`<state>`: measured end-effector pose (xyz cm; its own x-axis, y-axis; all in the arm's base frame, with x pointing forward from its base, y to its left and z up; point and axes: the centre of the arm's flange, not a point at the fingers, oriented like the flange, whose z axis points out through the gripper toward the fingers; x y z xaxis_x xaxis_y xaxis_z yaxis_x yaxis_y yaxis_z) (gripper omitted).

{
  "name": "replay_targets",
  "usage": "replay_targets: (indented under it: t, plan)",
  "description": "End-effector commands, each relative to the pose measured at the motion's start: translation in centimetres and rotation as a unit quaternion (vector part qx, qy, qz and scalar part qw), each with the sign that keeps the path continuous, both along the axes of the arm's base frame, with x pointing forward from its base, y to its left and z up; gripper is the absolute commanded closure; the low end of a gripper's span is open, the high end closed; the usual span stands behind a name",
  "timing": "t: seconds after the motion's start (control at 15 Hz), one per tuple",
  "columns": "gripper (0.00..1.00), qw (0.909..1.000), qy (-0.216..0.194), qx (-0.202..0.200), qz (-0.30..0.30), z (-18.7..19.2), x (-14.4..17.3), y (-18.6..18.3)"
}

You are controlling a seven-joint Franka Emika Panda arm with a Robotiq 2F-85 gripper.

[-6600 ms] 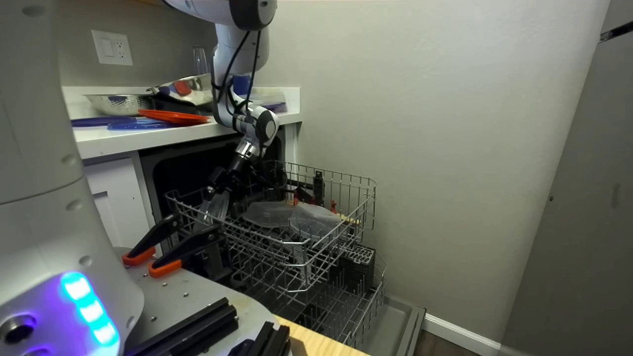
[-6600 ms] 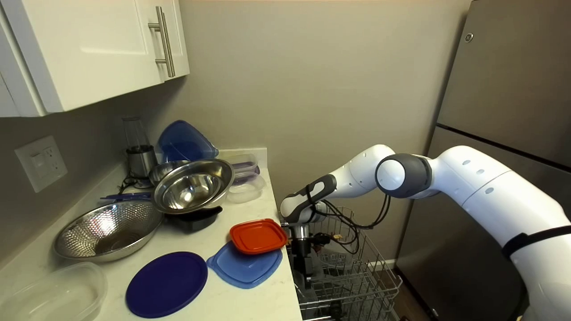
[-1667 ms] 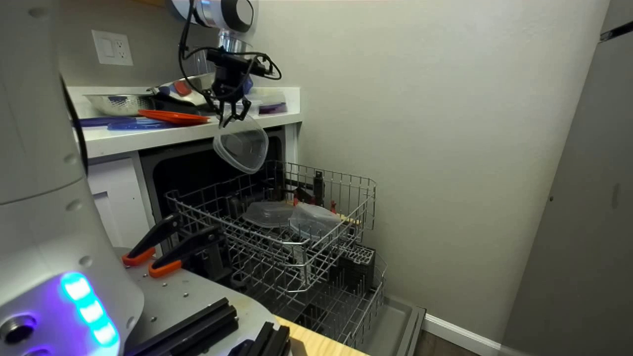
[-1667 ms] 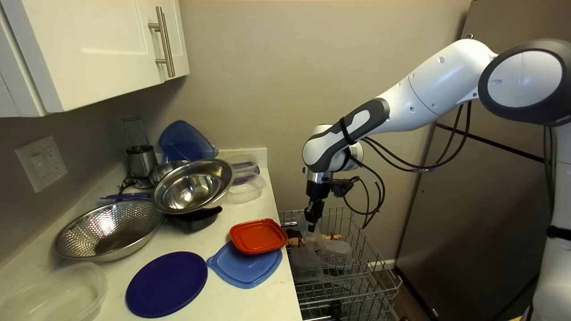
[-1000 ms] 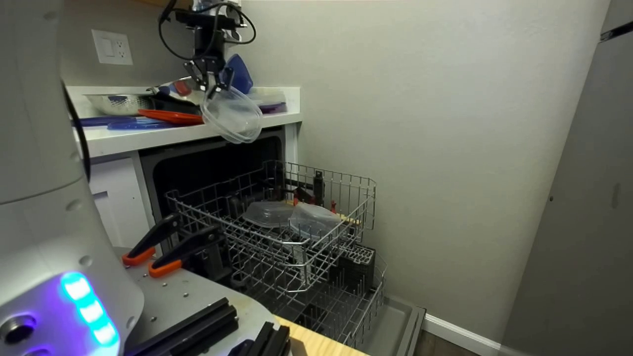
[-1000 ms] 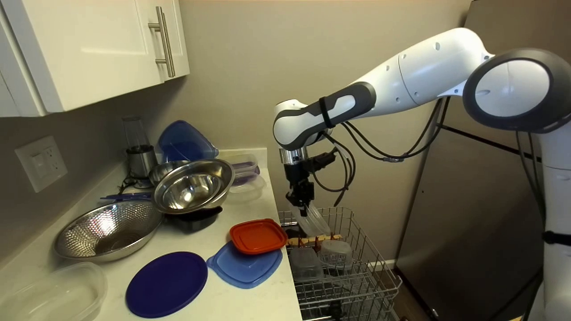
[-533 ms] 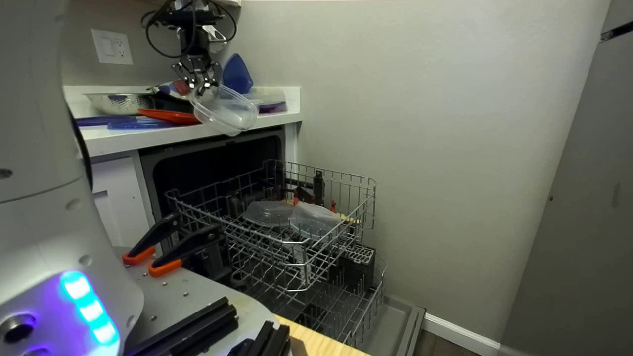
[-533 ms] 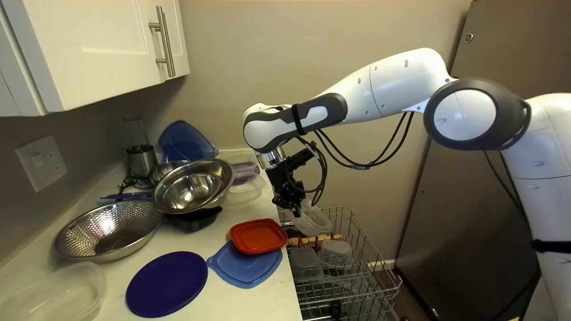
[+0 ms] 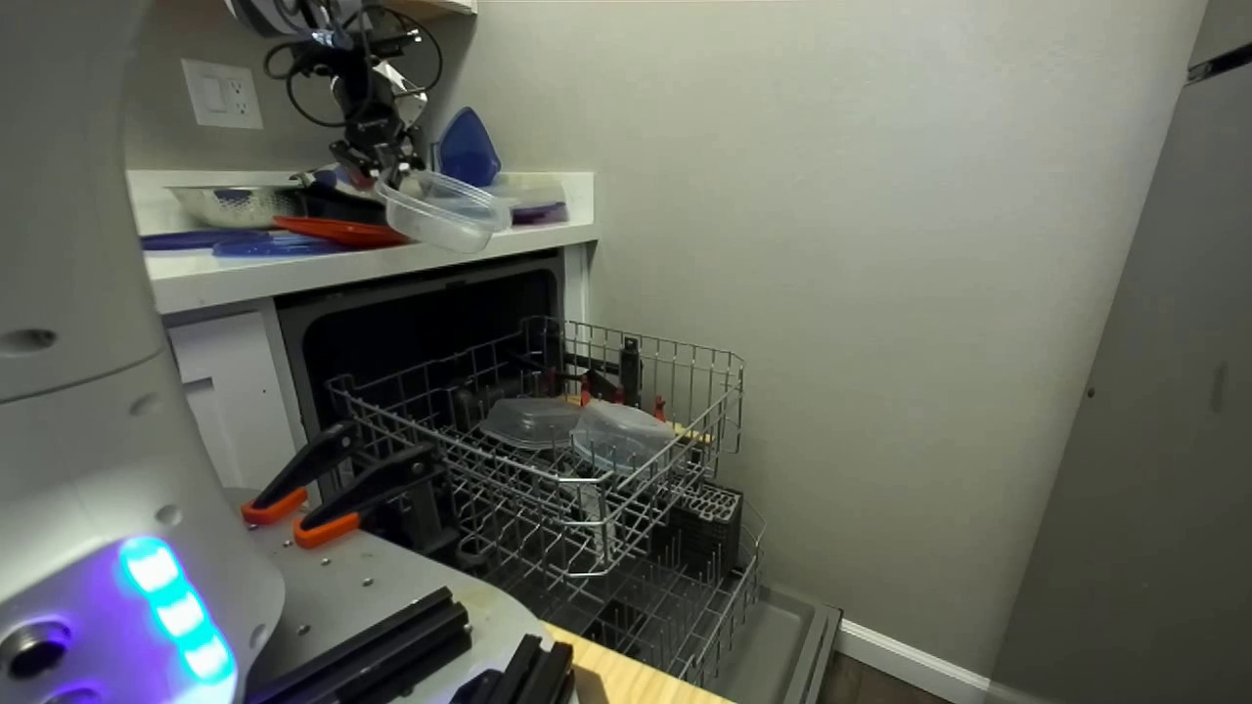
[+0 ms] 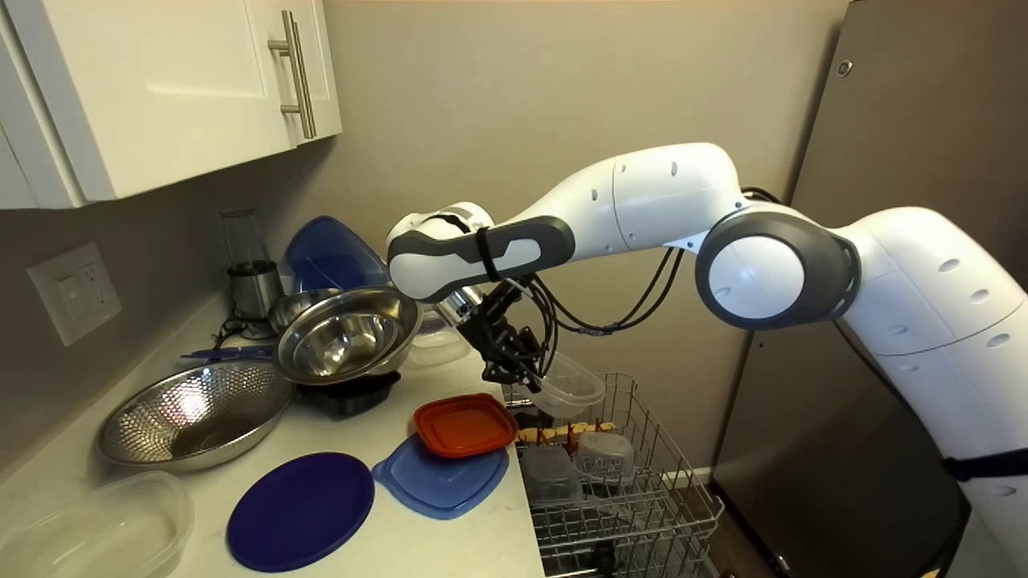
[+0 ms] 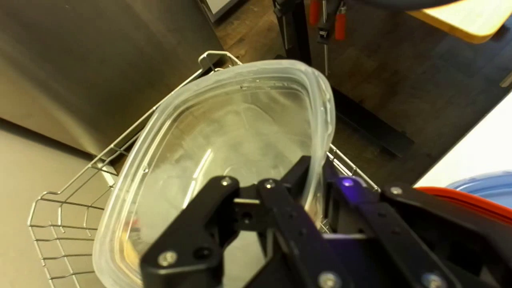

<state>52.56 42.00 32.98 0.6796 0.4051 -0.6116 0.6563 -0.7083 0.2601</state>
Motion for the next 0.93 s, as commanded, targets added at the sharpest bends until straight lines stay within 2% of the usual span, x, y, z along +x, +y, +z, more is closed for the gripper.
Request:
replay_targets:
  t: [0.0, 0.4, 0.47, 0.87]
  plan:
    - [0.98, 0.9992, -0.003, -0.039, 0.011, 0.5, 1.9, 1.8]
    - [0.98, 0.9987, -0.026, -0.044, -0.002, 0.8, 2.7, 1.2]
    - [0.94, 0.9992, -0.024, -0.032, -0.007, 0.1, 1.5, 0.8]
    - [0.94, 0.999, -0.029, -0.031, -0.01, 0.2, 2.0, 0.6]
